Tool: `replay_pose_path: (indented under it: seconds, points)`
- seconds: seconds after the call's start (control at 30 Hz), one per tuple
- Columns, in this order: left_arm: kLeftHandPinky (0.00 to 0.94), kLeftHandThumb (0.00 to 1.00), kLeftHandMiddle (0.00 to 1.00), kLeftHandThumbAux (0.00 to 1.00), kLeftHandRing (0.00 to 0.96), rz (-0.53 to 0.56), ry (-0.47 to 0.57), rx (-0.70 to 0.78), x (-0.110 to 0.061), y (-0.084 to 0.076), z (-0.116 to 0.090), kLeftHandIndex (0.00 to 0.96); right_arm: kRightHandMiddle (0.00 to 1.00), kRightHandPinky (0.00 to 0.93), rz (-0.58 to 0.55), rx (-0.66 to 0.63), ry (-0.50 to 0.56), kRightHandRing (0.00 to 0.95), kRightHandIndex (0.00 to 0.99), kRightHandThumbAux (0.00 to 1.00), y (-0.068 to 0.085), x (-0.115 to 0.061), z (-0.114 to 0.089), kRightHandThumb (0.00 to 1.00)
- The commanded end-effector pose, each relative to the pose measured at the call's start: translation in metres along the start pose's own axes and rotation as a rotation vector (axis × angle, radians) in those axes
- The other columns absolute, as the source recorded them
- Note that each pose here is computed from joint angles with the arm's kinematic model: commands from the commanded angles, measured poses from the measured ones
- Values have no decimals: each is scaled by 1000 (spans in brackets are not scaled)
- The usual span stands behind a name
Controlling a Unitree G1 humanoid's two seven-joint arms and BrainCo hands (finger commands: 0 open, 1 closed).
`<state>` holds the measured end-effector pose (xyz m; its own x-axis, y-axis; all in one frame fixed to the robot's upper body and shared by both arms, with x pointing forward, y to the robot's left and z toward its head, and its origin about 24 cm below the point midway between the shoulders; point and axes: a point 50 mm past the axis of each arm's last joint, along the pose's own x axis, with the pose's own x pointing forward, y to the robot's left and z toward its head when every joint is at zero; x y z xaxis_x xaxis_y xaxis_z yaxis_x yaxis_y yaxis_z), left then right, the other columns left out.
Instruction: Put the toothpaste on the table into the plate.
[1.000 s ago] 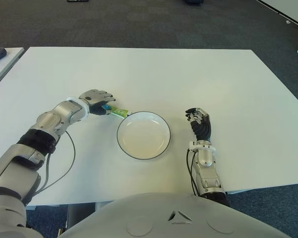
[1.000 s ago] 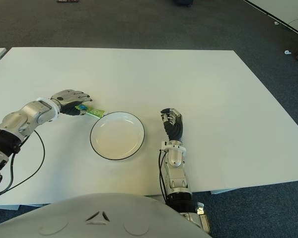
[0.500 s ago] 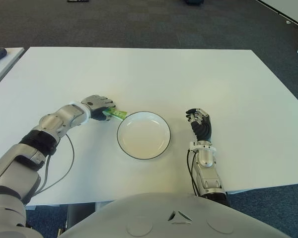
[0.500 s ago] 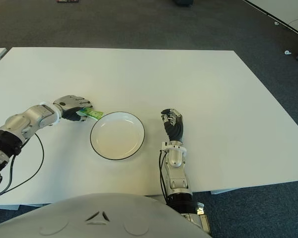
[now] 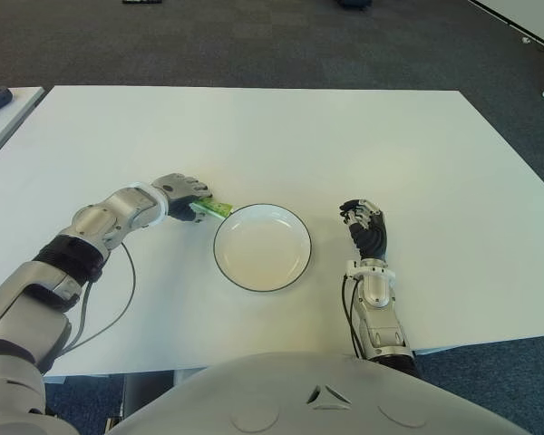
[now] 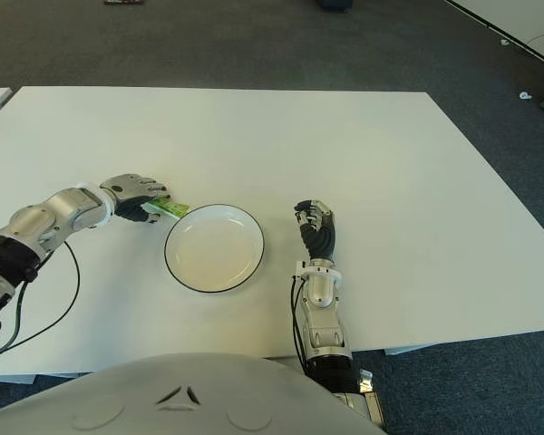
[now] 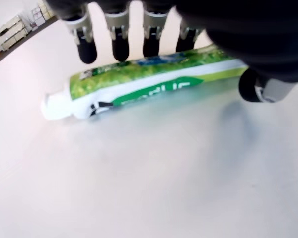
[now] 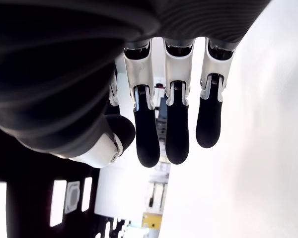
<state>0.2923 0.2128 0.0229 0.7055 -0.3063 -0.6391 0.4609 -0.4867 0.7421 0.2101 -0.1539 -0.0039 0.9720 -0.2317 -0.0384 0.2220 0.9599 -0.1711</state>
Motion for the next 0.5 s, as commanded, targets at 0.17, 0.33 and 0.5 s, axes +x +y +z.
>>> replay_pose_path:
  seconds: [0.17, 0.33, 0.5]
  points:
    - [15, 493, 0, 222, 0, -58, -75, 19, 0, -9, 14, 0, 473, 456, 1, 3, 14, 456, 427, 730, 1, -2, -2, 706]
    - [12, 462, 0, 224, 0, -68, -102, 50, 0, -9, 17, 0, 471, 464, 0, 4, 17, 454, 427, 730, 0, -3, -2, 705]
    - [2, 434, 0, 231, 0, -89, -112, 70, 8, -12, 24, 0, 472, 470, -1, 1, 18, 456, 426, 730, 0, -3, -2, 704]
